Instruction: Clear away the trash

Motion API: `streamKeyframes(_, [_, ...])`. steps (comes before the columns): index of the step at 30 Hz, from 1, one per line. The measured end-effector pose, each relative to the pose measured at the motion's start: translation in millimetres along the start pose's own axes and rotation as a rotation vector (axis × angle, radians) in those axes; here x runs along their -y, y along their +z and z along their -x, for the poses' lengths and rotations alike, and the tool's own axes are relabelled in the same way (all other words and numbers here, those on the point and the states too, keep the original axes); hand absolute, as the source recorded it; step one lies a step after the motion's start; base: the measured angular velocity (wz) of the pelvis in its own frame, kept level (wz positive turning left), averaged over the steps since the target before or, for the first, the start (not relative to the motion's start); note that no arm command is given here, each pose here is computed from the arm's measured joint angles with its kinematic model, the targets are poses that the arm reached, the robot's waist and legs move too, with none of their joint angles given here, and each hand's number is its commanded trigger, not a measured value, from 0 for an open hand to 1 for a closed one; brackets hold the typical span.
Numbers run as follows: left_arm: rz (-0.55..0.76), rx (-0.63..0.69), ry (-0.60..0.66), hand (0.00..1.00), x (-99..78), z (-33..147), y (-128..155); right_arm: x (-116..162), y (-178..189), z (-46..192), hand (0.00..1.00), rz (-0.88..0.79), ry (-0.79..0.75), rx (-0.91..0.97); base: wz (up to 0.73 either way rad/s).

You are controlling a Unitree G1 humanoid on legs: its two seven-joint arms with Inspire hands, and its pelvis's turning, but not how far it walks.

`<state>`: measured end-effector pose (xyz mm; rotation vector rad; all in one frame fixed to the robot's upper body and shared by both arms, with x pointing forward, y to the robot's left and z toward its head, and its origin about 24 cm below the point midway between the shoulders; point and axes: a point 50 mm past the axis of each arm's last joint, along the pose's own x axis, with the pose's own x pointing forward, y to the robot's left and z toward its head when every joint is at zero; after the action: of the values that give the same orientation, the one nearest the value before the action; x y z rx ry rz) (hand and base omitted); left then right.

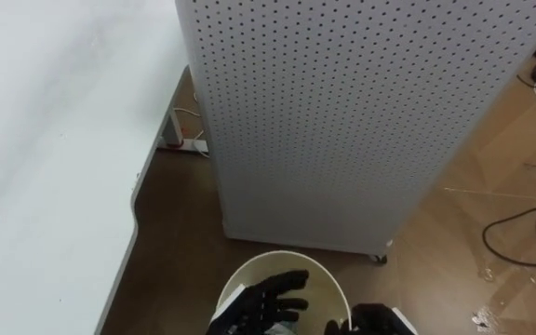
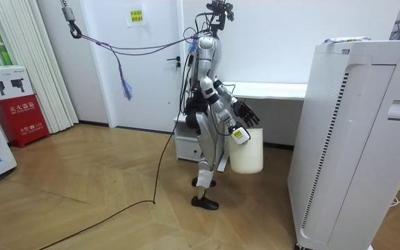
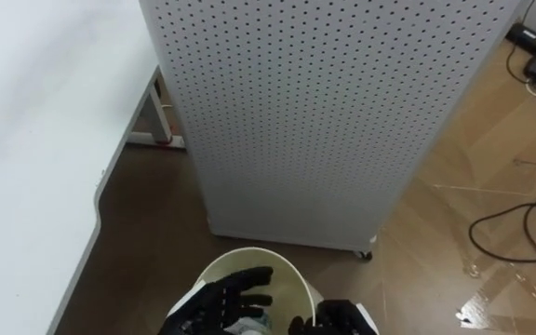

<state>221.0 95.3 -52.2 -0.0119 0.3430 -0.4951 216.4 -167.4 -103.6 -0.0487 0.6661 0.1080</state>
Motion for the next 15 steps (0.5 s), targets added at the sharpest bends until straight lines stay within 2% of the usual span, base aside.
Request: streamKeyframes(15, [0.018, 0.036, 0.028, 0.0, -5.0, 0.2, 7.7, 6.3, -11.5, 4.0, 1.0, 0.01, -0.001, -0.043, -0.02])
